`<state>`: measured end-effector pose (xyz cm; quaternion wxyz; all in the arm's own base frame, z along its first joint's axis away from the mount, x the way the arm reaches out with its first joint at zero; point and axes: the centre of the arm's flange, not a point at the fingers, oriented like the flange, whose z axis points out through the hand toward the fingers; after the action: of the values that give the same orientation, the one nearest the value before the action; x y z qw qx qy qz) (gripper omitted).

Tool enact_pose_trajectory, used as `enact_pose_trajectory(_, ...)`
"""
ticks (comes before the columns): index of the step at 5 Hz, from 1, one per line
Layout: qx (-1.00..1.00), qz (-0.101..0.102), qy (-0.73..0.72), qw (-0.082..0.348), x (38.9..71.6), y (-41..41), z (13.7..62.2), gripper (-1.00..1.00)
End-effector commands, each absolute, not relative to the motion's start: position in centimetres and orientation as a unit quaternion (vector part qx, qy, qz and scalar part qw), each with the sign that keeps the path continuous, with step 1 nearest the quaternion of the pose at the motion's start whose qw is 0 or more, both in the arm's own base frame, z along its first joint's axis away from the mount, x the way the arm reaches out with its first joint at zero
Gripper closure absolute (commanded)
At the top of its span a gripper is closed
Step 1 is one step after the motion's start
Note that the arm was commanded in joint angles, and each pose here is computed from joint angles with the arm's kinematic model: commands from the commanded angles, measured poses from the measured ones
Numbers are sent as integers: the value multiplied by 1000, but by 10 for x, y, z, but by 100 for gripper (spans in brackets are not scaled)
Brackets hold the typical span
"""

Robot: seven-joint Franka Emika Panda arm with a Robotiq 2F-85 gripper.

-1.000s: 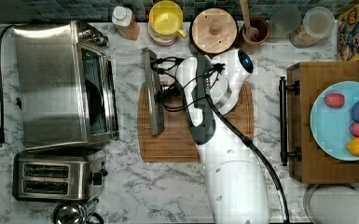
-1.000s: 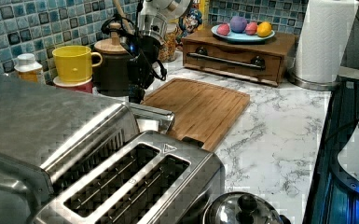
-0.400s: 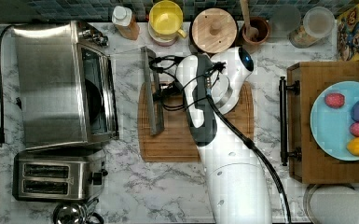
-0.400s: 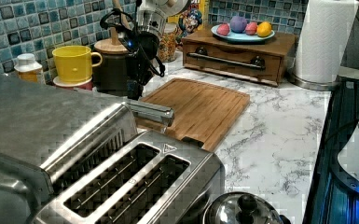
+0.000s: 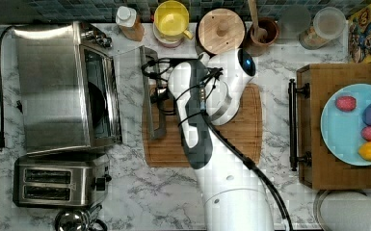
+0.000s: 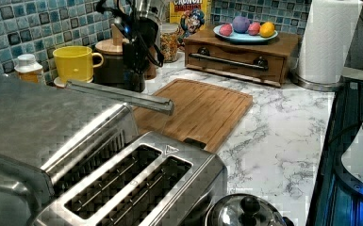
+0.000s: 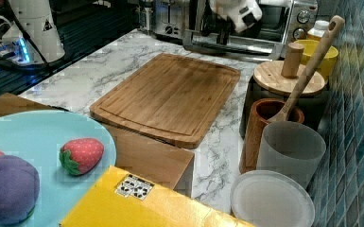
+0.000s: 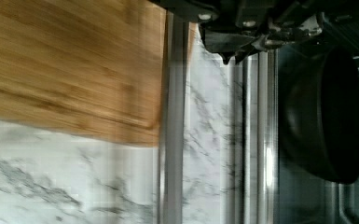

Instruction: Close the oven.

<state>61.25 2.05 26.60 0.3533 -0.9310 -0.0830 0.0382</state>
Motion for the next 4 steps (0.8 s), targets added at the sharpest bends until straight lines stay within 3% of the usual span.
enact_pose_trajectory(1, -950, -70, -224, 208, 575, 249, 415, 100)
enact_pose_trajectory(2, -967, -124, -195, 107, 563, 279, 424, 100)
enact_pose_trajectory(3, -982, -84, -160, 46, 578, 294, 417, 100)
enact_pose_trajectory(4, -988, -119, -98, -6, 579, 297, 425, 100)
